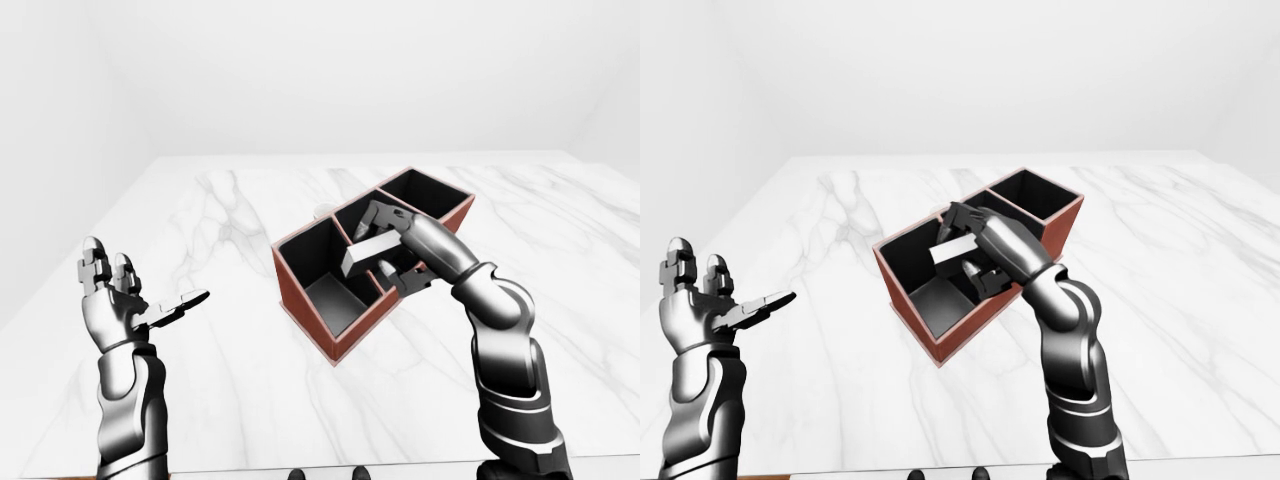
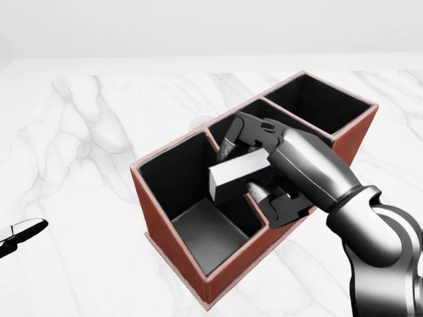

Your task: Pick up the book and place it in the left compartment of the caddy.

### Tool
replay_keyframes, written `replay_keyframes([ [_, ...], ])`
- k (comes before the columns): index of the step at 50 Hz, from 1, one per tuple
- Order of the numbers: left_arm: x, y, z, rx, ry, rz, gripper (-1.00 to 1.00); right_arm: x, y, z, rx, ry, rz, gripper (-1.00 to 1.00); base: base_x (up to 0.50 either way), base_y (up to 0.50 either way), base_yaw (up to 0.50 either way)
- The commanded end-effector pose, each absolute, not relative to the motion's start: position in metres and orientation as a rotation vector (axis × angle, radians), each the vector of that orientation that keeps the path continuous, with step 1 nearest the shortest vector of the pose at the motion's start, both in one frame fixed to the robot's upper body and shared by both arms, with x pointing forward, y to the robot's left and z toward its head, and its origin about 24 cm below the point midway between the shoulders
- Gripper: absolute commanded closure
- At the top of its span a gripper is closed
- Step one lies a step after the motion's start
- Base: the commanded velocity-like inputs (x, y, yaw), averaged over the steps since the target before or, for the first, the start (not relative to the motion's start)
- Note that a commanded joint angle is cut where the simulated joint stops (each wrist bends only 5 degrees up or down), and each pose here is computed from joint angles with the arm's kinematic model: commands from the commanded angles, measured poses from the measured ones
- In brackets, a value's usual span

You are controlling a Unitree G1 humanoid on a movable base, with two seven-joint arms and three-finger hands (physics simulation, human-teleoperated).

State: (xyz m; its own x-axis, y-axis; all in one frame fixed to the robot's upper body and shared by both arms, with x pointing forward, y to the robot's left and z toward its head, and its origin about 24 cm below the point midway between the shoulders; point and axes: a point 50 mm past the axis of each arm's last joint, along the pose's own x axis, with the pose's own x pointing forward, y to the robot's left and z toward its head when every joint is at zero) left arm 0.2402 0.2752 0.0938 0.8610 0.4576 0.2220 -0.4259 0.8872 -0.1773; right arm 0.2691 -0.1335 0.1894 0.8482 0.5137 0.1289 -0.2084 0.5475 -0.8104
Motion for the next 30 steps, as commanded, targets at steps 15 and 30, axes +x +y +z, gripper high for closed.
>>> replay_keyframes([
  [15, 0.246, 0.272, 0.089, -0.122, -0.239, 0.461, -1.00, 0.276, -0.129, 0.165, -0.680, -0.330, 0.527, 1.00, 0.00, 0.00, 0.00],
  [30, 0.247, 0.273, 0.088, -0.123, -0.240, 0.465, -1.00, 0.279, -0.120, 0.143, -0.675, -0.239, 0.588, 1.00, 0.00, 0.00, 0.00],
])
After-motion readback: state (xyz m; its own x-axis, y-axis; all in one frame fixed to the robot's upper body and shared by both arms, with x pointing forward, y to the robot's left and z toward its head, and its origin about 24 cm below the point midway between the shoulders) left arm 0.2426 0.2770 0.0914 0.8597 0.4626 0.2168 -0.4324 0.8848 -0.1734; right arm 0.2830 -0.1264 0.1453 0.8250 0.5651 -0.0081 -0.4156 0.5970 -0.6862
